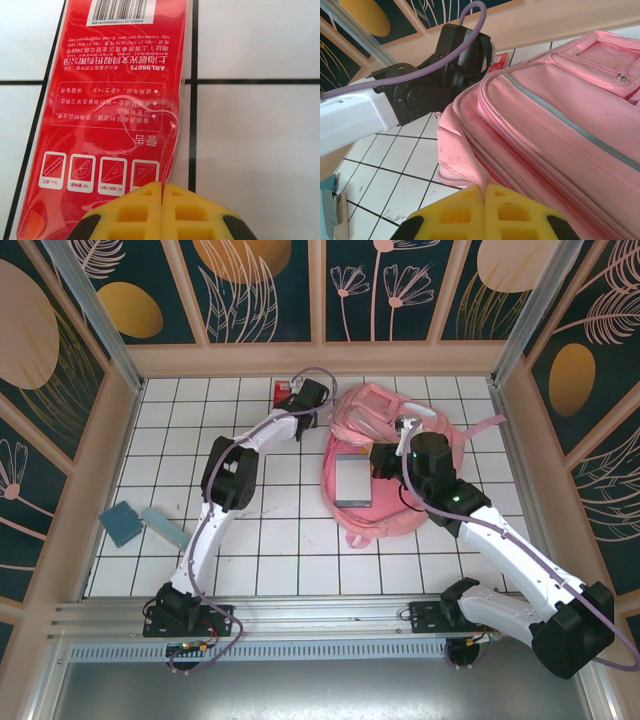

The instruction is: Pack the student bag

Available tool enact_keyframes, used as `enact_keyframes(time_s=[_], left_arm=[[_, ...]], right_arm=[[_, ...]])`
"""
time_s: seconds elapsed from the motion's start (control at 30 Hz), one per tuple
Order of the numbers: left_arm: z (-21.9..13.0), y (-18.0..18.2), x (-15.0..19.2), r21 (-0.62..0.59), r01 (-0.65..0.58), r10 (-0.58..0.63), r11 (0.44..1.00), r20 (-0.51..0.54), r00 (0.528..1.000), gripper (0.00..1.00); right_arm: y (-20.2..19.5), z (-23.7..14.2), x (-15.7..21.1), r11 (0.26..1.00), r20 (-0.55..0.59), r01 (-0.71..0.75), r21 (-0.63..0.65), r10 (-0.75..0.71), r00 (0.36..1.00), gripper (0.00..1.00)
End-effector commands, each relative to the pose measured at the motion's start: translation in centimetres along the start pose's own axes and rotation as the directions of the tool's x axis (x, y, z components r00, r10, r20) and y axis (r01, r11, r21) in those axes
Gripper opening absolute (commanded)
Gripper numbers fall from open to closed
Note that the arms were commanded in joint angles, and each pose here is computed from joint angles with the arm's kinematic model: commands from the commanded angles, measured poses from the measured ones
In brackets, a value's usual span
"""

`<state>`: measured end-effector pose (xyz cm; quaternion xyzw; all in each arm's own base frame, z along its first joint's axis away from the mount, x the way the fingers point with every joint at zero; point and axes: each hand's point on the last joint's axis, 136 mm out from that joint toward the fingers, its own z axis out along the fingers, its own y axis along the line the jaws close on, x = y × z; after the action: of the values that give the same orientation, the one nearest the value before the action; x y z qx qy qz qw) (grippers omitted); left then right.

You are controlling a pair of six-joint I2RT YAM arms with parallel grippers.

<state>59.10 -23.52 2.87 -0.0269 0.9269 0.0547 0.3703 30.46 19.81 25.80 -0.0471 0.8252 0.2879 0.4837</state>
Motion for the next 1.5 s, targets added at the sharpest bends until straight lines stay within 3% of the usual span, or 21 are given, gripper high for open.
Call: enact_keyframes(time_s=[0.0,0.1,0.3,0.5,0.73,0.93,1.2,1.47], left_arm=[[-2.6,0.8,-0.4,0.053,0.058,-0.056,0.997,-0.034,0.998,0.00],[-6.2,1.0,-2.3,0.122,0.111,-0.113,0.986,0.012,0.994,0.00],[-12.4,2.5,-2.8,0.235,0.200,-0.215,0.951,0.037,0.976,0.00],[-17.6,3.2,0.8,0.358,0.297,-0.307,0.885,-0.028,0.951,0.00],[-23.9,3.1,5.5,0.418,0.348,-0.356,0.839,-0.060,0.932,0.00],[-29.3,-0.6,8.1,0.556,0.379,-0.375,0.740,-0.126,0.918,0.00],[-33.4,-5.4,10.8,0.668,0.456,-0.411,0.587,-0.240,0.880,0.00],[-33.8,-10.8,12.8,0.697,0.490,-0.377,0.523,-0.326,0.867,0.00]], right_arm=[[0.9,-1.2,-2.9,0.999,0.103,-0.009,-0.033,0.012,0.995,0.00],[0.9,-1.3,-2.9,0.999,0.106,-0.010,-0.033,0.013,0.994,0.00],[1.0,-1.1,-3.0,0.999,0.115,-0.011,-0.042,0.015,0.993,0.00],[1.3,-0.9,-3.7,0.999,0.128,0.001,-0.040,0.004,0.992,0.00],[1.8,-0.8,-4.5,0.998,0.140,-0.004,-0.058,0.012,0.990,0.00],[1.7,-0.7,-4.4,0.998,0.143,-0.026,-0.063,0.035,0.989,0.00],[1.5,-0.9,-4.4,0.998,0.145,-0.031,-0.049,0.038,0.989,0.00],[1.5,-1.0,-4.5,0.999,0.147,-0.030,-0.044,0.036,0.989,0.00]])
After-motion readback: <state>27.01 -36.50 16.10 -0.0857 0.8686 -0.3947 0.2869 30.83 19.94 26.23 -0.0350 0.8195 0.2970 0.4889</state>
